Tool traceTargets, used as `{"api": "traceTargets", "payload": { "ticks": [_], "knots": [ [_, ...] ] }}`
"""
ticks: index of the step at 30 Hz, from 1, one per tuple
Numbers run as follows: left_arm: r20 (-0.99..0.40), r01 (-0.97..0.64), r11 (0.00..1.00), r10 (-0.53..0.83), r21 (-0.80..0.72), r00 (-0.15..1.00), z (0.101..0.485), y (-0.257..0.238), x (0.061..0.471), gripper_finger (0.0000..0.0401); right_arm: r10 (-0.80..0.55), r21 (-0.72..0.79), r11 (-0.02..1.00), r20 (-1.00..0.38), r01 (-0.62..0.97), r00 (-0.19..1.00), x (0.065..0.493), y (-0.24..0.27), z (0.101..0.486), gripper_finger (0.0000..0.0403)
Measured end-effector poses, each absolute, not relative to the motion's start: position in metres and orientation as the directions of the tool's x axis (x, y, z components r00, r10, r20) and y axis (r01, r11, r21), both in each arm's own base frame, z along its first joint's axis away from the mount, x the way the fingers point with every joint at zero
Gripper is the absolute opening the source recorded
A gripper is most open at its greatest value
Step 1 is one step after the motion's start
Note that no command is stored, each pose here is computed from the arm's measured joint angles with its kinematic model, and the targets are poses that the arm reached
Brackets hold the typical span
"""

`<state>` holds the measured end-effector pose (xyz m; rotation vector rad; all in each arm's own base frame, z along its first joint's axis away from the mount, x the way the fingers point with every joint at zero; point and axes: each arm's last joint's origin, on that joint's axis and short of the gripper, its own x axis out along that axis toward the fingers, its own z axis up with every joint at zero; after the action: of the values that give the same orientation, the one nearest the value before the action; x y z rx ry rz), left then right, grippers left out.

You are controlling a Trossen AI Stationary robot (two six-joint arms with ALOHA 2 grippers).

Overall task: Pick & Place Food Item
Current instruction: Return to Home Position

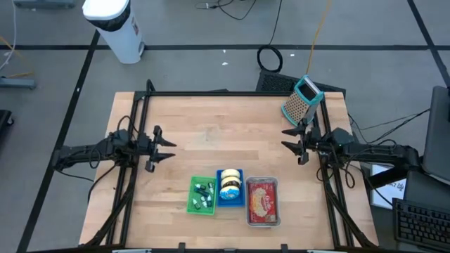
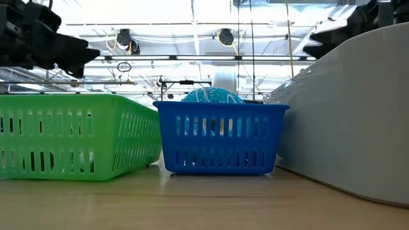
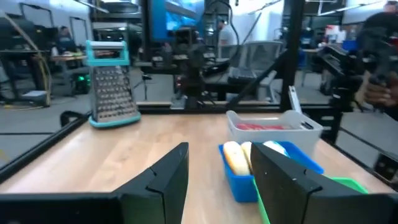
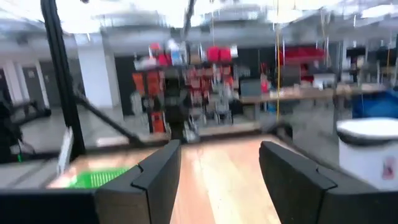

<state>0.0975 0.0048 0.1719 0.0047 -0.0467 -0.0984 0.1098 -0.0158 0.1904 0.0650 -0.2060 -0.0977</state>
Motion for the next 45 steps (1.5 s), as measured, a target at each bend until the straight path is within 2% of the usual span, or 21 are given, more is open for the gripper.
{"api": "traceTargets", "payload": {
  "ticks": [7, 10, 45],
  "knots": [
    [0.034, 0.012, 1.0, -0.012, -0.002, 0.999, 0.171, 0.007, 0.098, 0.0175, -0.104, 0.065, 0.993, 0.033, 0.102, 0.994, 0.112, -0.016, 0.173, 0.0208],
    [0.035, 0.007, 1.0, -0.007, 0.002, 0.999, 0.171, 0.007, 0.098, 0.0175, -0.103, 0.066, 0.993, 0.003, 0.102, 0.995, 0.112, -0.016, 0.171, 0.0207],
    [0.036, 0.007, 1.0, -0.007, 0.0, 0.999, 0.171, 0.007, 0.098, 0.0175, -0.102, 0.066, 0.993, 0.002, 0.102, 0.995, 0.112, -0.016, 0.17, 0.0207]
  ]
}}
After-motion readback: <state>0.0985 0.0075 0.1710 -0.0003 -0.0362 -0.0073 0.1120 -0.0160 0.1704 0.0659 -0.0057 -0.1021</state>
